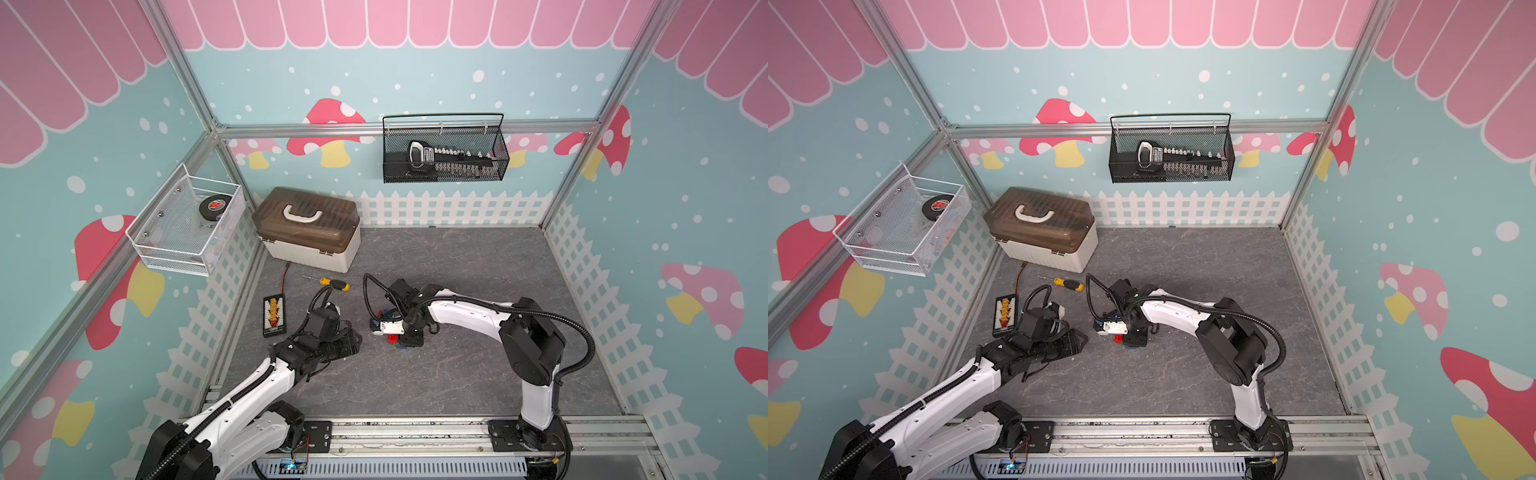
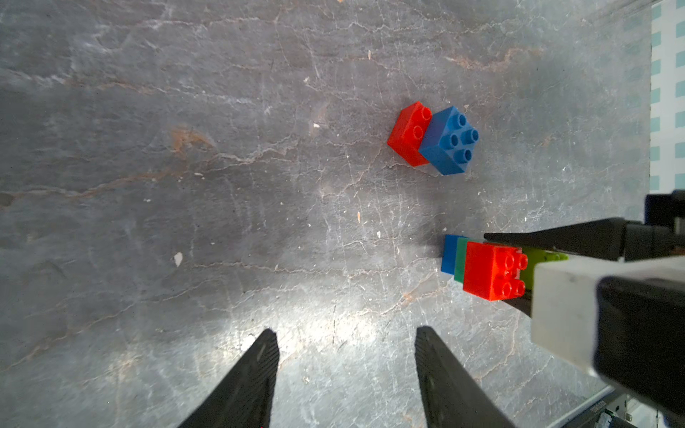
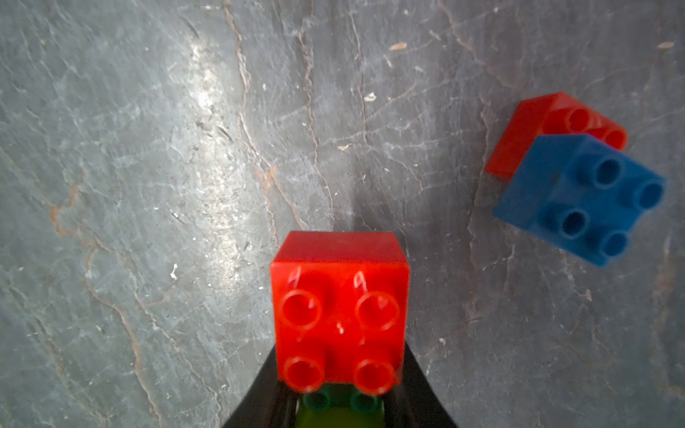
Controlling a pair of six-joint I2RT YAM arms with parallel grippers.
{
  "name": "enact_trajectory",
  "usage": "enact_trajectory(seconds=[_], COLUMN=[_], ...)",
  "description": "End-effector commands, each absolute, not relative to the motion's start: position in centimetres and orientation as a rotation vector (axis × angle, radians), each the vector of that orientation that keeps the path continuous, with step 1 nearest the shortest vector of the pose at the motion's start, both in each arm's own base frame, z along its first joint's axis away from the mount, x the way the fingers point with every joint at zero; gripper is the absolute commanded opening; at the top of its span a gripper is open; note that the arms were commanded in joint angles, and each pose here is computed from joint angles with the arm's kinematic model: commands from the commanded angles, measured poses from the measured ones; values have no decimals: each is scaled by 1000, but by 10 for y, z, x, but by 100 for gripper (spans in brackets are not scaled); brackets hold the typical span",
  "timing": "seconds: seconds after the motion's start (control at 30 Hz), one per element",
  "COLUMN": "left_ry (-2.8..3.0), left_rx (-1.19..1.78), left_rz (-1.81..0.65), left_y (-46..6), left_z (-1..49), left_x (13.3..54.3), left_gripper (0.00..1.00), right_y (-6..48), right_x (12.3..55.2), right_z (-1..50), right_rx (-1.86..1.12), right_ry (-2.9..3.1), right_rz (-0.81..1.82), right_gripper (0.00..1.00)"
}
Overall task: Assemble the letter y with lego
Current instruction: Assemble the lego brick with the lego brick.
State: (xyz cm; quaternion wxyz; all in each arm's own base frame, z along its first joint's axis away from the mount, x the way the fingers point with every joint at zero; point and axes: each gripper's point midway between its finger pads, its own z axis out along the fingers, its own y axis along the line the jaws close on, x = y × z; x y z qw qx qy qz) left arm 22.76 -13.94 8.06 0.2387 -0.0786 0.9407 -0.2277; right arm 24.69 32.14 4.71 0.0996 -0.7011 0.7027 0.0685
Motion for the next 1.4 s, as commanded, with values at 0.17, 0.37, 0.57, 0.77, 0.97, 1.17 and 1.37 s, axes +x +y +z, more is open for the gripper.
enact_trajectory(seconds=[0.17,0.37,0.57,0.77,0.97,1.17,1.37], left_ry=[2569,2567,2568,2572,2574,2574,2574], left_rx=[-215,-213,-214,-215,-215,-214,-216], left_rz=[-627,-628,-629,-626,-625,-625,-625], left_y=[-138,-138,-138,-138,-138,-138,-137], left_z=[80,80,80,78,77,77,77], left_x=[227,228,227,227,227,227,227], left_gripper=[61,61,61,61,61,61,61], right_y=[317,321,327,327,322,320,318], right_x=[240,242,246,248,243,243,242], right_z=[59,70,74,67,47,39,31], right_rx=[-2091,-2045,-2002,-2002,-2036,-2050,-2069], right_ry=[2089,2082,2070,2091,2135,2136,2147], right_rz=[225,233,246,241,233,205,180], right_gripper=[27,27,27,27,27,27,27])
